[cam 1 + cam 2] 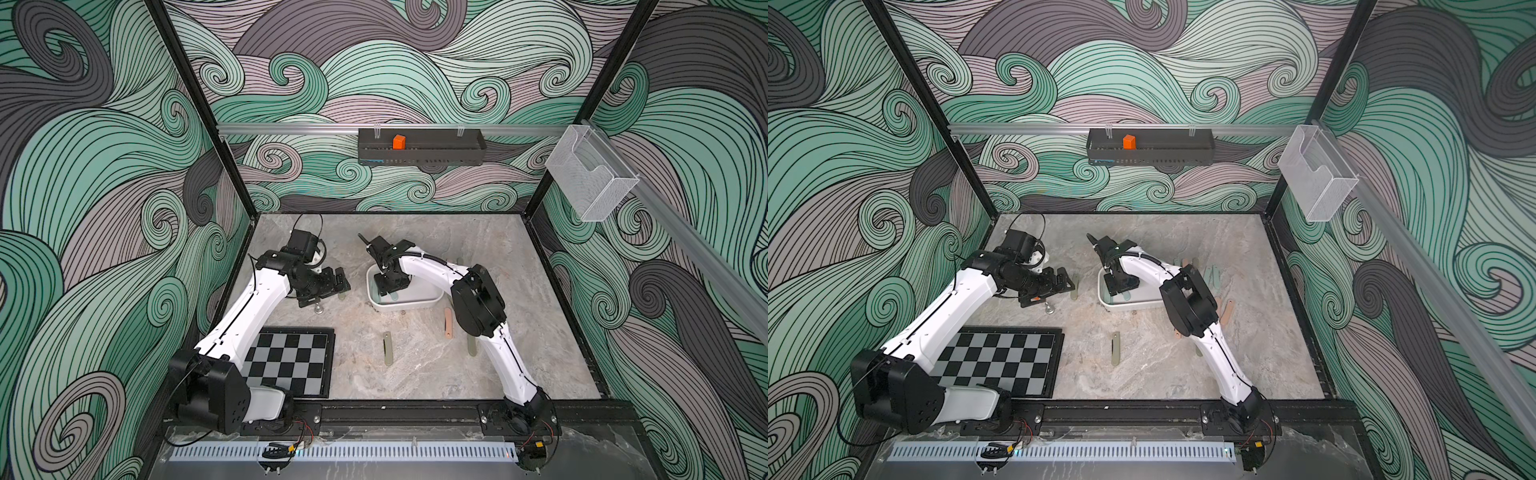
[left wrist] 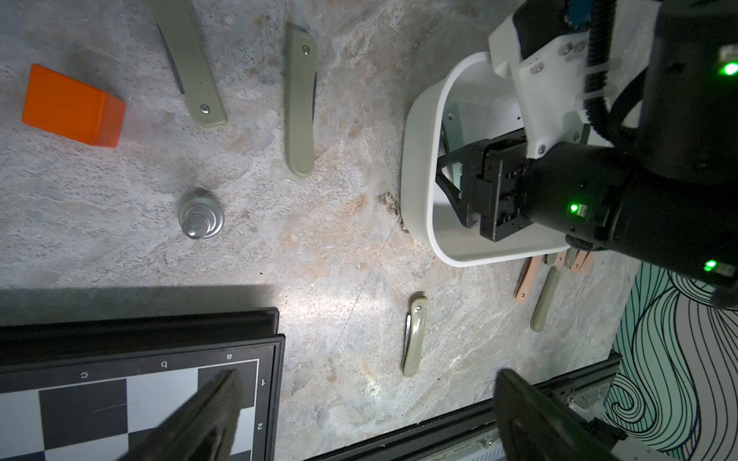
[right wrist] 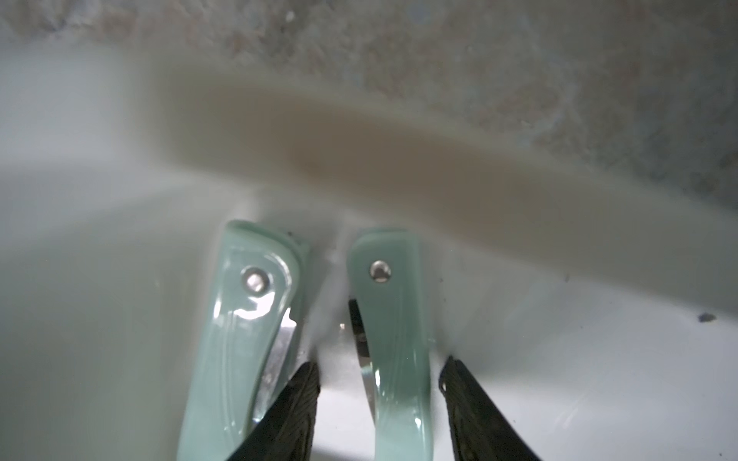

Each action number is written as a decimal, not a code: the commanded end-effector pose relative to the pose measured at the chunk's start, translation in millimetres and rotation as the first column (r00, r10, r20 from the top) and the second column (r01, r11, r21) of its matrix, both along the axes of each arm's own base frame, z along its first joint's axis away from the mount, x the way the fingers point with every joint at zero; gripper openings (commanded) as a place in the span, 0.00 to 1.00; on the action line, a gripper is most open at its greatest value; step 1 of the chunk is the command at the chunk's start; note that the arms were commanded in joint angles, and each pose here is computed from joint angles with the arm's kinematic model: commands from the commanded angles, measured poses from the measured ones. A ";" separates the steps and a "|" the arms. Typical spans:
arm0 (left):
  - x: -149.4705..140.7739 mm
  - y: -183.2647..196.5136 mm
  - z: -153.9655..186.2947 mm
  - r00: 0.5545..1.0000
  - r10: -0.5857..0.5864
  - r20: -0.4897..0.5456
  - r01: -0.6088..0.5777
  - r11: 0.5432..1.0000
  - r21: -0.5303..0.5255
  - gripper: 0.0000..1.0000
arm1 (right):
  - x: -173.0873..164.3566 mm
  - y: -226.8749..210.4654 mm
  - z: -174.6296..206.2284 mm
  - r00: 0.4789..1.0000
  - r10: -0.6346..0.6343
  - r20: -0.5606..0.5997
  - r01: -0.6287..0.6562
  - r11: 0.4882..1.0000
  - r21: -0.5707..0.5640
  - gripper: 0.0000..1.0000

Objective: Take the fruit knife out of the storage box
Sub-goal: Pick up the fruit knife from the storage box.

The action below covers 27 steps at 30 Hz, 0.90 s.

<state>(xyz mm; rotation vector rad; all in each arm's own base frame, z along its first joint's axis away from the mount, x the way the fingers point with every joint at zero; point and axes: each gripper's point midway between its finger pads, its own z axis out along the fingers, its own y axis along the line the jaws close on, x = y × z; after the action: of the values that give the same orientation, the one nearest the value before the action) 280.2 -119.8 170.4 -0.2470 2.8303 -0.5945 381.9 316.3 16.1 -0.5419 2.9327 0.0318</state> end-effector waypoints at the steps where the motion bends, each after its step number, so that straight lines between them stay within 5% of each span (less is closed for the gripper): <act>1: 3.7 -4.2 10.8 1.000 -0.004 0.030 0.004 1.000 -0.012 0.99 | -9.1 -6.6 -16.2 0.999 0.004 -0.054 -0.006 0.999 -0.034 0.50; 12: 3.6 -4.1 9.9 0.999 0.005 0.032 -0.005 1.000 -0.015 0.99 | -9.5 -14.6 -24.7 0.997 0.024 -0.071 -0.029 0.997 -0.070 0.21; 27: 17.0 -11.4 15.4 0.999 -0.004 0.048 0.006 0.999 -0.042 0.99 | 11.9 -15.6 18.7 1.000 -0.007 -0.010 0.007 1.000 -0.009 0.20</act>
<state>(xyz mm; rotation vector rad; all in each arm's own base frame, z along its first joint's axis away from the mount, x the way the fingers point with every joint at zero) 286.0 -121.7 172.0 -0.2640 2.8140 -0.6073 392.0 306.2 23.9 -0.5586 2.9391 0.0141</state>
